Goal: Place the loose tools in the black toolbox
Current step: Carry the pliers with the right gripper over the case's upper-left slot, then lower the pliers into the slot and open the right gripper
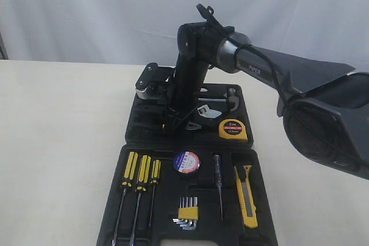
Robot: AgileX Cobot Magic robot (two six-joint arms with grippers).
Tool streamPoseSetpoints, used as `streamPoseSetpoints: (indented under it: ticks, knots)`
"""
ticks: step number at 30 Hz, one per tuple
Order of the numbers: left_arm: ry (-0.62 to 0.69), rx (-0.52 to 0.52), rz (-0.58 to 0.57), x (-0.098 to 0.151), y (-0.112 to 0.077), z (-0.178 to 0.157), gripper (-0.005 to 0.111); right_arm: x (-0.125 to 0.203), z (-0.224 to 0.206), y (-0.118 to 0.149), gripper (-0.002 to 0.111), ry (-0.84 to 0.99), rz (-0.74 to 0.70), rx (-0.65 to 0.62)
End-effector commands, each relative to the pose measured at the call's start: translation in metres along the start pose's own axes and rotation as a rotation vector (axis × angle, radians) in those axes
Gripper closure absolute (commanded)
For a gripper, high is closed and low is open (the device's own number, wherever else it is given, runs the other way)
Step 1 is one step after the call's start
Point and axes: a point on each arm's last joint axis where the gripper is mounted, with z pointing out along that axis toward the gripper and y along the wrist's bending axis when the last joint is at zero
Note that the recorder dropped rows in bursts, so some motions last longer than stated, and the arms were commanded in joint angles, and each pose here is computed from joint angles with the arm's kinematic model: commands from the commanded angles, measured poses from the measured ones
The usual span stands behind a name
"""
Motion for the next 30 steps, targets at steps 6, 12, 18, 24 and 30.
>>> streamPoseSetpoints:
  ticks: [6, 12, 18, 24, 30]
  knots:
    - [-0.004, 0.005, -0.005, 0.0, 0.0, 0.0, 0.107, 0.001, -0.003, 0.004, 0.073, 0.019, 0.006, -0.039]
    - [-0.004, 0.005, -0.005, 0.0, 0.0, 0.0, 0.107, 0.002, -0.005, 0.004, 0.059, 0.021, 0.006, -0.042]
    - [-0.004, 0.005, -0.005, 0.0, 0.0, 0.0, 0.107, -0.002, -0.011, 0.006, 0.039, -0.01, 0.017, -0.058]
    - [-0.004, 0.005, -0.005, 0.0, 0.0, 0.0, 0.107, -0.002, -0.012, 0.006, 0.028, -0.013, 0.034, -0.059]
    - [-0.004, 0.005, -0.005, 0.0, 0.0, 0.0, 0.107, -0.007, -0.043, 0.006, 0.028, -0.059, 0.036, -0.017]
